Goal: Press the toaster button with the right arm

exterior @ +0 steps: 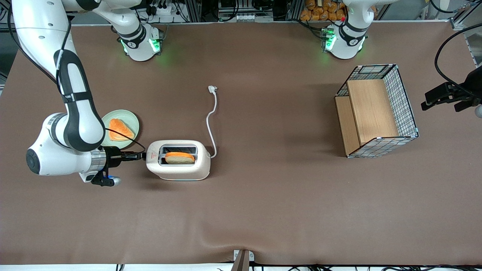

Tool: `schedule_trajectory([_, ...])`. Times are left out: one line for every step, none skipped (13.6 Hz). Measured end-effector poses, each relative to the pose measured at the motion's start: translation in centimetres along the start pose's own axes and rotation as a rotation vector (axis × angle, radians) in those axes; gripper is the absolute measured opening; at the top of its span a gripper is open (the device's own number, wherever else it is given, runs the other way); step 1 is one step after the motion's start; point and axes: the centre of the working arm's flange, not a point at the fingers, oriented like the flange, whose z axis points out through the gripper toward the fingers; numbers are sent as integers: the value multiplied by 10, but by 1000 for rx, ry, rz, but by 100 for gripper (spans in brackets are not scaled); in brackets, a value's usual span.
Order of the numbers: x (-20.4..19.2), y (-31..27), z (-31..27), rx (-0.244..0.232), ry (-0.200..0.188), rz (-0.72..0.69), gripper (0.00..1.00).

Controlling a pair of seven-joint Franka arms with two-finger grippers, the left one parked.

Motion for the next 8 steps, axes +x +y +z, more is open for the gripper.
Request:
schedule_trajectory([1, 3, 3, 11, -3, 1, 1])
schedule_trajectory([3, 7, 6, 24, -5, 1, 1])
schedule_trajectory([5, 11, 9, 37, -3, 6, 1])
schedule_trajectory([7, 15, 11, 50, -4, 13, 1])
schedule_trajectory([8, 17, 13, 59, -4, 19, 1])
schedule_trajectory([9, 20, 15, 70, -5, 26, 1])
schedule_trajectory([10, 23, 17, 79, -6, 35, 1])
schedule_trajectory([11, 25, 19, 88, -8, 42, 1])
